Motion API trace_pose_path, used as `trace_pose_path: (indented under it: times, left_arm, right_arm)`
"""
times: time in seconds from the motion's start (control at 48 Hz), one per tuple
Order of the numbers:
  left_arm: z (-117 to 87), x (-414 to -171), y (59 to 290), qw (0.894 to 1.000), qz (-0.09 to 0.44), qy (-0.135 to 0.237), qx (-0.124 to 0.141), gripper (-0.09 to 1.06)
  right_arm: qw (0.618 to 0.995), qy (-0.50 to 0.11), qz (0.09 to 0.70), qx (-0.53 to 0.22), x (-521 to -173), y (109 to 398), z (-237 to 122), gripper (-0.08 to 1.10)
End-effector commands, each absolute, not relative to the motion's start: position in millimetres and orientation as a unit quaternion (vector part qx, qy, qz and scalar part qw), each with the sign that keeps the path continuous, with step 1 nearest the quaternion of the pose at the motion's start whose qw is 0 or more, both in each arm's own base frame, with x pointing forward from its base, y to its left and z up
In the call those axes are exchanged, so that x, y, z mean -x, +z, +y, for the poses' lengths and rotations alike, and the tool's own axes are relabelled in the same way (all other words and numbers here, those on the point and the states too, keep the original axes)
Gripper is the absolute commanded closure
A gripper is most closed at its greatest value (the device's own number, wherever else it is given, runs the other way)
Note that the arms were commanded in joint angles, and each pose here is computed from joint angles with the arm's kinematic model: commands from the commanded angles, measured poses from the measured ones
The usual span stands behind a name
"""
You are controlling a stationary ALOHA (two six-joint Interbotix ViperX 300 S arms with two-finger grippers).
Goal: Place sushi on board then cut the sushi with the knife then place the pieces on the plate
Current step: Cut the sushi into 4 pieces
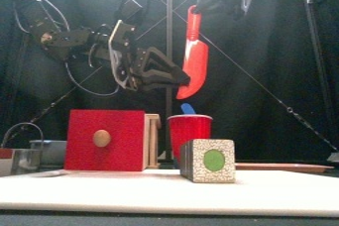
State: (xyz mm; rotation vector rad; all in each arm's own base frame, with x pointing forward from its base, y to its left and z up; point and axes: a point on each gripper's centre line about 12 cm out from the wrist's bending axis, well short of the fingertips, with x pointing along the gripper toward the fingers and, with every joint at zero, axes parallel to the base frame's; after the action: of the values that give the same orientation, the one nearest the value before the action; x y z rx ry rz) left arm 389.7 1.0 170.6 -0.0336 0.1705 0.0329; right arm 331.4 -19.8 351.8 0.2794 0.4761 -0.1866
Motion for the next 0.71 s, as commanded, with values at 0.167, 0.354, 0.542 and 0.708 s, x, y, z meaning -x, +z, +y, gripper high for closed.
trace_pose_path:
  times: [0.167, 0.354, 0.542, 0.708]
  left_arm:
    - [7, -363, 211, 0.999, 0.042, 0.02, 0.004, 0.69]
    - [8, -346, 228, 0.997, 0.077, 0.016, -0.016, 0.69]
    - [8, -335, 240, 0.995, 0.091, 0.011, -0.039, 0.69]
    - [7, -333, 245, 0.995, 0.084, 0.007, -0.047, 0.69]
  right_arm:
    - [0.949, -0.071, 0.267, -0.155, -320, 325, -2, 0.59]
    - [0.931, -0.063, 0.305, -0.189, -312, 296, 7, 0.59]
    - [0.916, -0.063, 0.341, -0.202, -308, 269, 13, 0.59]
    - [0.912, -0.066, 0.35, -0.201, -312, 263, 14, 0.59]
